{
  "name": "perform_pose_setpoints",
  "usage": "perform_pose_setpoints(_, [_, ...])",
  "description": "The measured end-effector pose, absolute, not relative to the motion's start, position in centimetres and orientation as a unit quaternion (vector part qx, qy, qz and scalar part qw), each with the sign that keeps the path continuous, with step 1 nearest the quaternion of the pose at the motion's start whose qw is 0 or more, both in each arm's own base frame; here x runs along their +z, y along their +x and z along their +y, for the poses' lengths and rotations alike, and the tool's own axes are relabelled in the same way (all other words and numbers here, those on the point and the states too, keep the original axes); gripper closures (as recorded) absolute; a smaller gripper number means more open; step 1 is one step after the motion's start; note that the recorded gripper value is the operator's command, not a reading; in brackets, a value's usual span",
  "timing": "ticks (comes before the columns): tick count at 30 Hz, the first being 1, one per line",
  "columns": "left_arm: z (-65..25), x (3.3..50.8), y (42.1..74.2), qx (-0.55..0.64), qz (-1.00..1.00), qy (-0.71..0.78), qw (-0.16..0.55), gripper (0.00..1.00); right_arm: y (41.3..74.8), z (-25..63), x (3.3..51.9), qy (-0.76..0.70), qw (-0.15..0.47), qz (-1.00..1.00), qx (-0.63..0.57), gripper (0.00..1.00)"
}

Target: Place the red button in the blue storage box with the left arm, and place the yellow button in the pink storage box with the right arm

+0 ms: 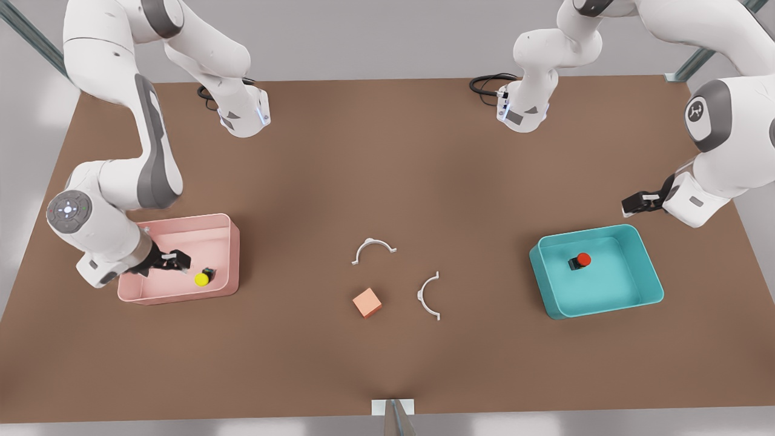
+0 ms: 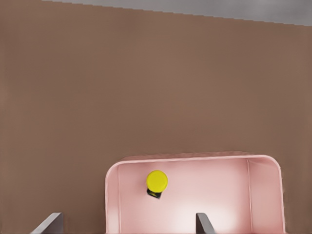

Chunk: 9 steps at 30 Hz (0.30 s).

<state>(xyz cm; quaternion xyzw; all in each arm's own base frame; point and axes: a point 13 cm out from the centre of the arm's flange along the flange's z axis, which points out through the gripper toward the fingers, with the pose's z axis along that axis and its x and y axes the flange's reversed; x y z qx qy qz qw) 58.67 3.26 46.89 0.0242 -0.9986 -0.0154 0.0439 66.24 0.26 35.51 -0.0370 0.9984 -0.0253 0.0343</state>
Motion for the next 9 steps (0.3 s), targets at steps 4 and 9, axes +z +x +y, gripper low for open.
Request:
perform_pose_setpoints(4, [3.2, 46.9, 58.7, -0.015, -0.999, 0.016, 0.044, 0.00, 64.7, 3.2, 40.4, -0.045, 0.039, 0.998, -0.009, 0.00])
perform_pose_setpoints(9, [3.3, 46.9, 58.6, -0.015, -0.999, 0.009, 0.045, 0.00, 64.3, 5.8, 44.3, -0.050, 0.041, 0.998, 0.021, 0.00])
